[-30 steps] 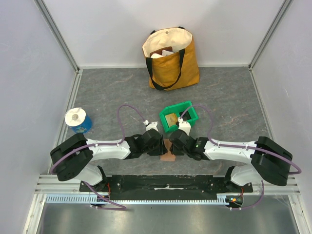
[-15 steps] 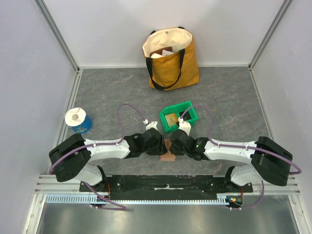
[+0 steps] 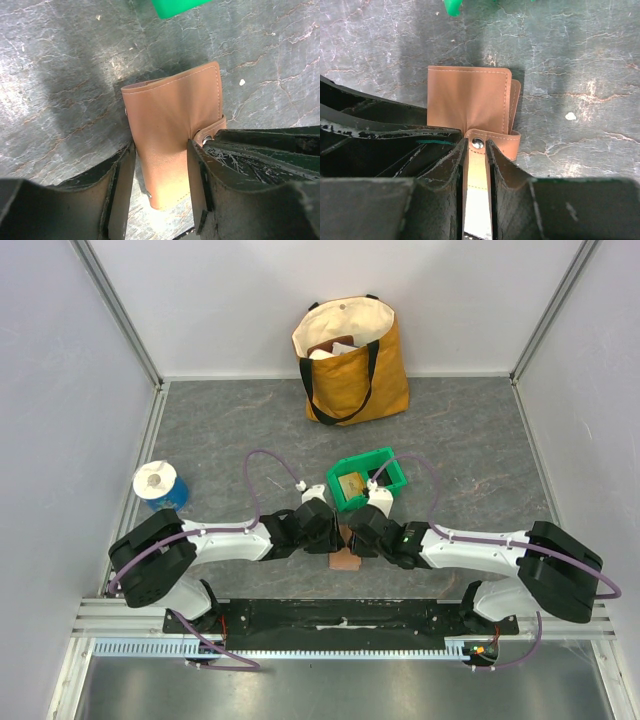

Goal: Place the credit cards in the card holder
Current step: Close the card holder at the center of the board.

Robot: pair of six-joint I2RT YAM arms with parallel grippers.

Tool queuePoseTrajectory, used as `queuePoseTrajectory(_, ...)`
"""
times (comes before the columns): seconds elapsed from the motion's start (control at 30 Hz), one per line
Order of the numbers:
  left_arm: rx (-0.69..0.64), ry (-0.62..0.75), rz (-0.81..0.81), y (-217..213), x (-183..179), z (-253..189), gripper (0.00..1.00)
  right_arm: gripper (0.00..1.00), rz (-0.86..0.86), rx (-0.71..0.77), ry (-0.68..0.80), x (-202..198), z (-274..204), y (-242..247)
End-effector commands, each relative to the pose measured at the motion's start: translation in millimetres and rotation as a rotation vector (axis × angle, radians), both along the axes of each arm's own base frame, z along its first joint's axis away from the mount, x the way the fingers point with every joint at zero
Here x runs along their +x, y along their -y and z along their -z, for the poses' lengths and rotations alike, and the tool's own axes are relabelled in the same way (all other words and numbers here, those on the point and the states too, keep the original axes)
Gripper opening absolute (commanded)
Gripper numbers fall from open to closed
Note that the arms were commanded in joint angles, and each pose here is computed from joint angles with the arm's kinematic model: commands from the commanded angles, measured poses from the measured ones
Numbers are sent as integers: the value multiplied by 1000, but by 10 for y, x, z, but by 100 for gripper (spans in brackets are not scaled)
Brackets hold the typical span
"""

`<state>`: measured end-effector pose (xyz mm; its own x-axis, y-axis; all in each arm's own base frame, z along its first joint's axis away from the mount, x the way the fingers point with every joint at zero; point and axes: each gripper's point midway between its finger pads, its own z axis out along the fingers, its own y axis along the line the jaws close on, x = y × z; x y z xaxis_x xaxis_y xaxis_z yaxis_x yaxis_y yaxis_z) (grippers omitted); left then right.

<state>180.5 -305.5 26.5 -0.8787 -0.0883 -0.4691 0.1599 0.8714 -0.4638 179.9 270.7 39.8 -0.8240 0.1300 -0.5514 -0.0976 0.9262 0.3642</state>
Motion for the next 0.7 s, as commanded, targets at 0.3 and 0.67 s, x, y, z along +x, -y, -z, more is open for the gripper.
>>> queuePoseTrajectory(0.3, 59, 17, -8, -172, -9, -13, 56, 28, 30, 16, 31, 79, -70, -8)
queuePoseTrajectory(0.67, 125, -64, 19, -226, -135, 301, 40, 32, 42, 44, 29, 40, -139, 35)
